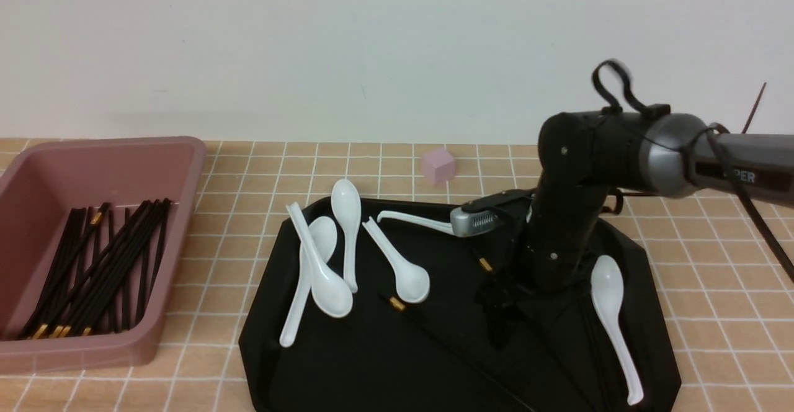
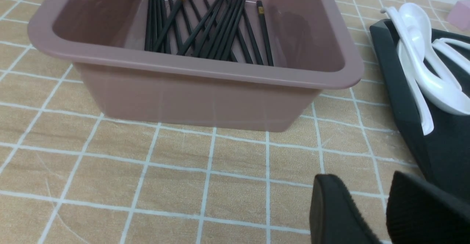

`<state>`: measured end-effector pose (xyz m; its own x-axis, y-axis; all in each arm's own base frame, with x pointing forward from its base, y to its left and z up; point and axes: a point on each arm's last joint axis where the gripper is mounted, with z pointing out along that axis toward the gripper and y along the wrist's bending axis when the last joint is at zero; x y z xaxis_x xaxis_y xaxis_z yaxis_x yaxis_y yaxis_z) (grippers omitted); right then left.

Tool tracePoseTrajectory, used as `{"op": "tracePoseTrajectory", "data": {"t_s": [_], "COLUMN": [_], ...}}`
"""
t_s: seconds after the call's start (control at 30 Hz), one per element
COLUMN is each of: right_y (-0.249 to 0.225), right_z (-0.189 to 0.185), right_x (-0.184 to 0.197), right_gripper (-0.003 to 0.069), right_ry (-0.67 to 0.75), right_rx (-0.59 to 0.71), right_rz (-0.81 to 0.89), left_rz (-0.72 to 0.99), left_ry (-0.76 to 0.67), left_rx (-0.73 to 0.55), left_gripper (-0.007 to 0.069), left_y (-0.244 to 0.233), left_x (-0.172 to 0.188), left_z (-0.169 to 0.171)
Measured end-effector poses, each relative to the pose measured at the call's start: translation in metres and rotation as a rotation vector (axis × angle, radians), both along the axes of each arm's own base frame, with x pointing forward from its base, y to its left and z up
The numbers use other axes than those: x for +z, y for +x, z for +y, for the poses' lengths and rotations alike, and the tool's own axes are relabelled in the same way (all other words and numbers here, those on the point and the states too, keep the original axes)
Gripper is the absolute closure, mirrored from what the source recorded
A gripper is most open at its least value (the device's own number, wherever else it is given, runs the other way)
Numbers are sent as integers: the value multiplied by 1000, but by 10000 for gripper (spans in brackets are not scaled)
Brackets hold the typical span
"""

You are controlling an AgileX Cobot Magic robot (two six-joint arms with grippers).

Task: On brown tablecloth take chopsticks from black tray and put them in box.
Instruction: 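Move the gripper over the chopsticks on the black tray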

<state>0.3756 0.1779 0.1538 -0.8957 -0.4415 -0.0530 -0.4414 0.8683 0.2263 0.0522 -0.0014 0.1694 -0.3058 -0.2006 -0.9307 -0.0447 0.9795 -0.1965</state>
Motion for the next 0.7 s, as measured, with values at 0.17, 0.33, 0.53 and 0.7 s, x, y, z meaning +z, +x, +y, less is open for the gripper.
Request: {"op": "tracePoseTrajectory", "data": {"t_s": [0.17,0.33,0.53,0.7], "right_y": [-3,-12,-25,-34], "right_z": [6,18,37,51], "right_x": [1,0,0,-2], "right_gripper": [74,76,76,76], "right_ry": [68,76,65,-8], "right_rx": [7,35,98,156], "right_rz": [47,91,109,72], "left_rz": [0,0,0,0], "left_ry": [0,0,0,0], "left_rx": [0,0,0,0], "left_gripper": [387,387,387,387], "left_y": [0,0,0,0], "left_x": [0,0,0,0], "left_z": [0,0,0,0]}}
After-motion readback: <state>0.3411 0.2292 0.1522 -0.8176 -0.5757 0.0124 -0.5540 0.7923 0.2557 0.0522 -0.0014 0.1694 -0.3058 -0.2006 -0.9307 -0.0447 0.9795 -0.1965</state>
